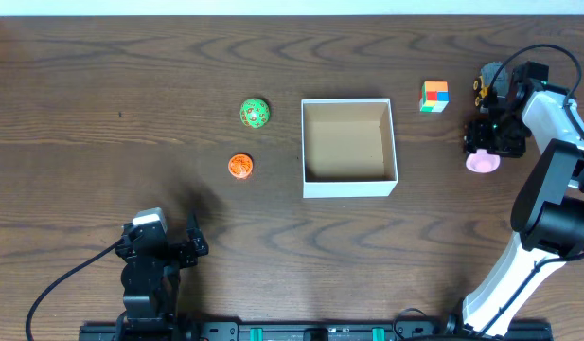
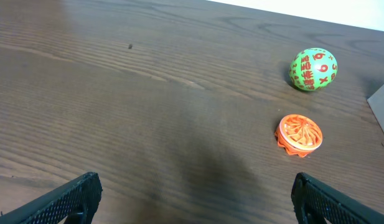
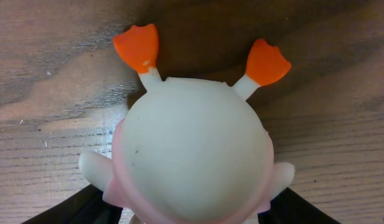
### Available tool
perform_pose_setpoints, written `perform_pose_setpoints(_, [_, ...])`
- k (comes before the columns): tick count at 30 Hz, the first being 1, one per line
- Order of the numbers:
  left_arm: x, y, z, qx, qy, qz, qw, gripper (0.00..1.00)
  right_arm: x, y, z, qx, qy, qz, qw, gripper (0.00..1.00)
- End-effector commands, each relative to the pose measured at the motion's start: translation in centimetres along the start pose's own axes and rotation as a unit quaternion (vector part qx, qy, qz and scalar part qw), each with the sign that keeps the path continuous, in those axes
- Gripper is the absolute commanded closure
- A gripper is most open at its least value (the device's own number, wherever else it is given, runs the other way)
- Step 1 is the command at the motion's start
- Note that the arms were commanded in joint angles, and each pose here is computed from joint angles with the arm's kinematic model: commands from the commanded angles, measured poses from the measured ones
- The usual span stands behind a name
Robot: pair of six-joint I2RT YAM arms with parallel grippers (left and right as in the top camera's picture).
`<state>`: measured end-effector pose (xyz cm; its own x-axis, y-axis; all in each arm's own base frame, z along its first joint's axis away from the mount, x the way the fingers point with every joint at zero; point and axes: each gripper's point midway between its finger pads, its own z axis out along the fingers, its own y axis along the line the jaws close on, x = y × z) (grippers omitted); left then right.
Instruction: Pack container
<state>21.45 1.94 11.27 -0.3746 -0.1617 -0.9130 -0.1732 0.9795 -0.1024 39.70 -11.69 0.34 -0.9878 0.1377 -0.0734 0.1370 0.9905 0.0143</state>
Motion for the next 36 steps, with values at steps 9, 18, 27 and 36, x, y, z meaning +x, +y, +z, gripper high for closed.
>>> perform_pose_setpoints(9, [0.7, 0.2, 0.3, -0.004, 0.006, -0.003, 1.0, 0.02, -0.6, 0.2, 0.0, 0.004, -0.009, -0.003, 1.0, 0.44])
perform_pose_setpoints(18, [0.7, 0.2, 0.3, -0.004, 0.006, -0.003, 1.0, 0.02, -0.8, 1.5, -0.1, 0.003, -0.009, -0.019, 1.0, 0.63])
perform_pose_setpoints(27, [0.7, 0.2, 0.3, -0.004, 0.006, -0.003, 1.0, 0.02, -2.7, 3.7, -3.0, 0.002, -0.021, -0.045, 0.999, 0.63])
perform_pose_setpoints(36, [0.7, 0.2, 0.3, -0.004, 0.006, -0.003, 1.0, 0.02, -5.5, 6.6, -8.8, 0.002, -0.054, -0.076, 0.996, 0.89])
